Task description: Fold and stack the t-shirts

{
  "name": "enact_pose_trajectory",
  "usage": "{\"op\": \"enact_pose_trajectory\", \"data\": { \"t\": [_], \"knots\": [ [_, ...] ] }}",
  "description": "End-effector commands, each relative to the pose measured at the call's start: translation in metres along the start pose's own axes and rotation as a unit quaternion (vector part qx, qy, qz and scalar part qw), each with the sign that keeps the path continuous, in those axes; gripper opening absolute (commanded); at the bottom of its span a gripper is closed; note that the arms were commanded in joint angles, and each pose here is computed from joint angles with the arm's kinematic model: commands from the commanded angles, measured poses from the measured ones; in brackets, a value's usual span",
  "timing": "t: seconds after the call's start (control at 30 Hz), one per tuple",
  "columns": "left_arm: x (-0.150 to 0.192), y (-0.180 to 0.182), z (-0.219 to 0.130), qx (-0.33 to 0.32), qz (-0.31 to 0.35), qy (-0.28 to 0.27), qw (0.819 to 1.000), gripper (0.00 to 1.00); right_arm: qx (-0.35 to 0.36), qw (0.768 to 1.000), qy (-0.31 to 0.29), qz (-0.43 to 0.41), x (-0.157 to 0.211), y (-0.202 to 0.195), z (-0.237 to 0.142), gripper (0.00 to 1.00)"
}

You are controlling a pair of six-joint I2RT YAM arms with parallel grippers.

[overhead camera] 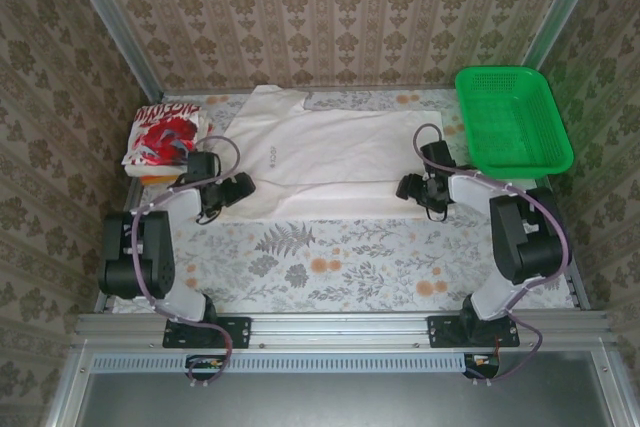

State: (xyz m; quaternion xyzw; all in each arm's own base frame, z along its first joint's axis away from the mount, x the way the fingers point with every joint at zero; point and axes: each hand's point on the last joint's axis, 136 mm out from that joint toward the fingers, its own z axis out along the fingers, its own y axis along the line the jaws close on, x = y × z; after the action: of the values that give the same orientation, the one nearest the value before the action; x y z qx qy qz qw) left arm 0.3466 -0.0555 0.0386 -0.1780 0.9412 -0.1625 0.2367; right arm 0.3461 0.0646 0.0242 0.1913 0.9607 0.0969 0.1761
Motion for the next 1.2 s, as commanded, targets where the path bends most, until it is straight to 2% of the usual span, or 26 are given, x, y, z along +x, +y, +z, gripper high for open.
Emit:
{"op": "enact_pose_trajectory", "data": {
  "t": [0.0, 0.2, 0.33, 0.43, 0.57, 0.7, 0.8, 0.9, 1.1, 1.17],
  "knots": [
    [0.043, 0.021, -0.007, -0.030, -0.026, 0.052, 0.998, 0.96, 0.076, 0.995, 0.059, 0.026, 0.048, -0.051, -0.007, 0.68],
    [0.089, 0.022, -0.026, -0.036, -0.032, 0.087, 0.995, 0.96, 0.078, 0.994, 0.065, 0.045, 0.071, -0.071, -0.023, 0.71],
    [0.090, 0.010, -0.048, -0.028, -0.031, 0.071, 0.997, 0.96, 0.041, 0.997, 0.042, 0.042, 0.064, -0.058, -0.039, 0.72],
    [0.060, -0.007, -0.069, -0.017, -0.016, 0.026, 0.999, 0.95, -0.008, 1.000, -0.010, 0.027, 0.035, -0.034, -0.060, 0.72],
    [-0.004, -0.034, -0.083, -0.002, 0.043, -0.025, 0.999, 1.00, -0.061, 0.996, -0.069, -0.018, -0.011, 0.003, -0.085, 0.74],
    [-0.067, -0.061, -0.073, 0.058, 0.134, -0.027, 0.989, 1.00, -0.091, 0.990, -0.094, -0.059, -0.042, 0.033, -0.091, 0.75],
    [-0.106, -0.080, -0.056, 0.091, 0.208, -0.018, 0.974, 1.00, -0.110, 0.986, -0.099, -0.074, -0.055, 0.051, -0.088, 0.76],
    [-0.136, -0.098, -0.035, 0.125, 0.286, 0.008, 0.950, 1.00, -0.128, 0.983, -0.105, -0.079, -0.061, 0.064, -0.086, 0.76],
    [-0.184, -0.104, 0.020, 0.142, 0.344, 0.032, 0.928, 0.99, -0.121, 0.986, -0.091, -0.077, -0.055, 0.063, -0.080, 0.77],
    [-0.190, -0.102, 0.039, 0.130, 0.358, 0.048, 0.923, 0.93, -0.111, 0.986, -0.096, -0.076, -0.054, 0.057, -0.081, 0.76]
  ]
}}
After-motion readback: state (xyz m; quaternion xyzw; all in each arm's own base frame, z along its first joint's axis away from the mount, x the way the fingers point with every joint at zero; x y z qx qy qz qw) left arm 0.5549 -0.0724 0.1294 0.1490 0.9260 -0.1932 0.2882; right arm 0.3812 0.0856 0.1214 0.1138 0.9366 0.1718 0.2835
